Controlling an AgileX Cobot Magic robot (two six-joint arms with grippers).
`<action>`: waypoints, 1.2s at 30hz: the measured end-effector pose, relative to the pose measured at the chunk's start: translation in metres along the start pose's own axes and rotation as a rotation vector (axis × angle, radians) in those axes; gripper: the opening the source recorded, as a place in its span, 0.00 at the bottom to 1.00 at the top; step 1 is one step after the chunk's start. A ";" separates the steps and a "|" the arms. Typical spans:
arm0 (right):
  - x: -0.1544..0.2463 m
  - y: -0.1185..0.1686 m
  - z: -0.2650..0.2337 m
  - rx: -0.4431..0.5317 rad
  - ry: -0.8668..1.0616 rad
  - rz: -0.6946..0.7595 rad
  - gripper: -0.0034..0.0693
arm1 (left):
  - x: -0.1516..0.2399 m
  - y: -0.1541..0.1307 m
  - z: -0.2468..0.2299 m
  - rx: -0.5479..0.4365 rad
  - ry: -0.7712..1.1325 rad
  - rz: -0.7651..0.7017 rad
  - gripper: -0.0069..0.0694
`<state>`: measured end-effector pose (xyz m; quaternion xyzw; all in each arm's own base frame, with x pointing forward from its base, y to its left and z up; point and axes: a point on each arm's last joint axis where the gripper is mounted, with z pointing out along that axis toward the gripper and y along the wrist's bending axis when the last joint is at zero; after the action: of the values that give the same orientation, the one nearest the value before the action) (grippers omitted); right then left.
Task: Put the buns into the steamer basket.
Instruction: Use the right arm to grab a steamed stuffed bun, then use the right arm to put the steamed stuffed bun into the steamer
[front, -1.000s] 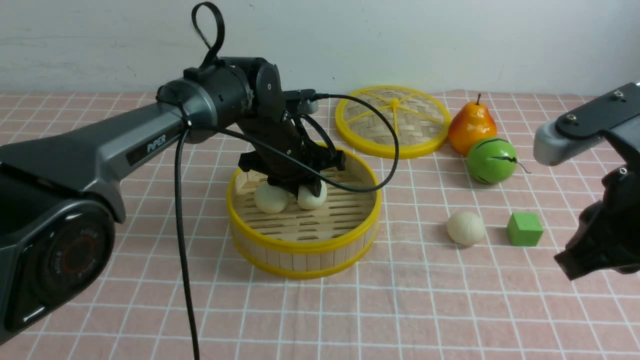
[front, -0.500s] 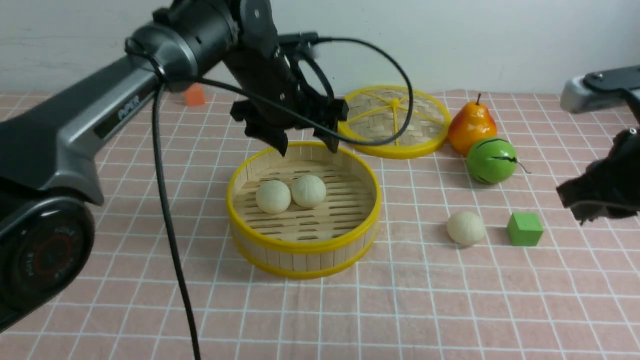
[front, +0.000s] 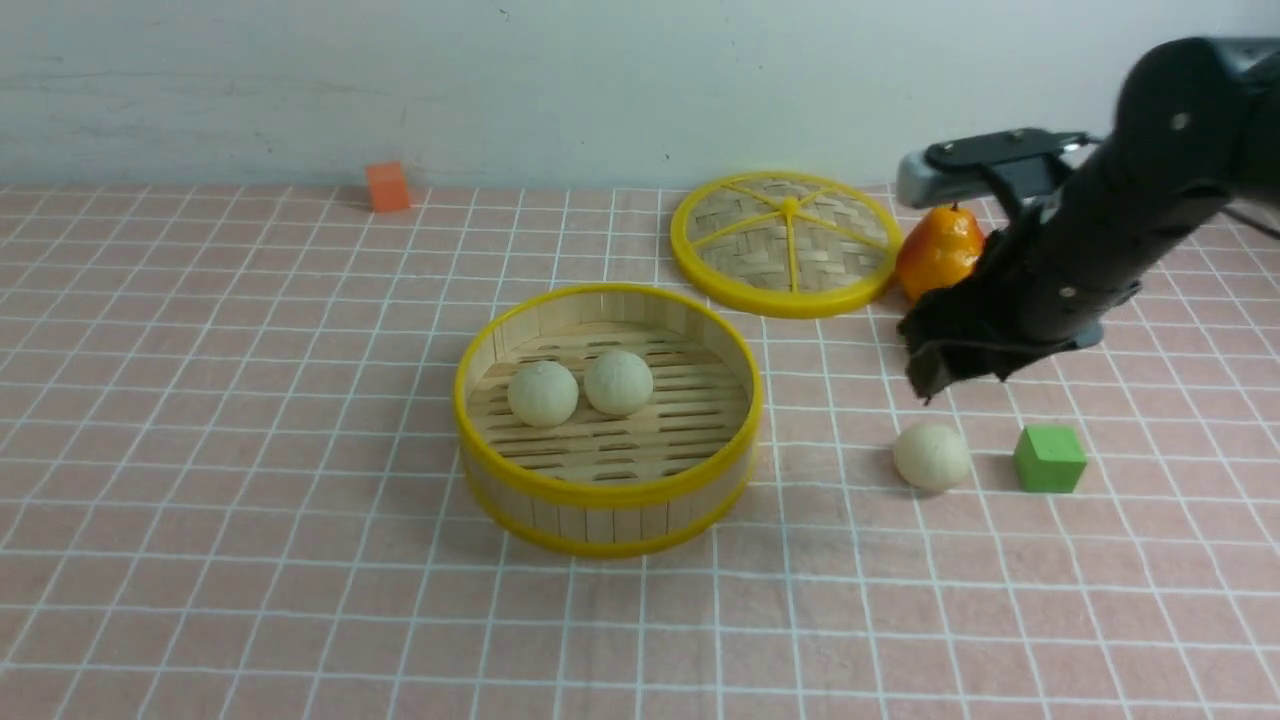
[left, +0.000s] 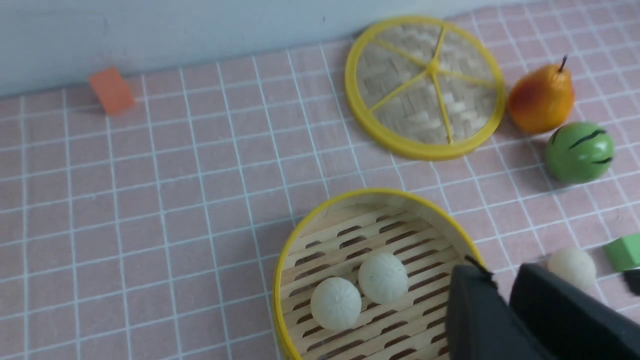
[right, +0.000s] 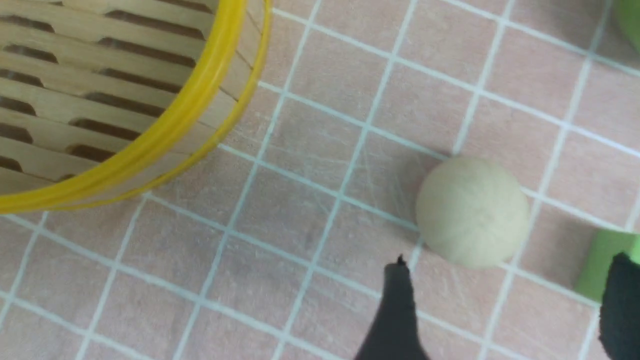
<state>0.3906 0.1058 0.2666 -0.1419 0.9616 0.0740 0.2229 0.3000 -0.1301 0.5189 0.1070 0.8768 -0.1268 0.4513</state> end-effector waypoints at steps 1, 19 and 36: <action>0.000 0.002 0.018 0.010 0.023 -0.018 0.84 | 0.004 0.001 -0.018 0.002 -0.012 -0.004 0.09; 0.007 -0.012 0.091 0.115 0.084 0.009 0.24 | 0.168 0.030 -0.092 -0.050 0.243 -0.002 0.07; -0.036 0.161 0.000 -0.129 -0.169 -0.315 0.08 | 0.200 0.036 -0.139 -0.033 0.130 -0.014 0.07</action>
<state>0.3722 0.2671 0.2956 -0.2979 0.8986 0.1112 0.3023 0.0904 -0.0372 0.4291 0.1013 0.9069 -0.1084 0.3943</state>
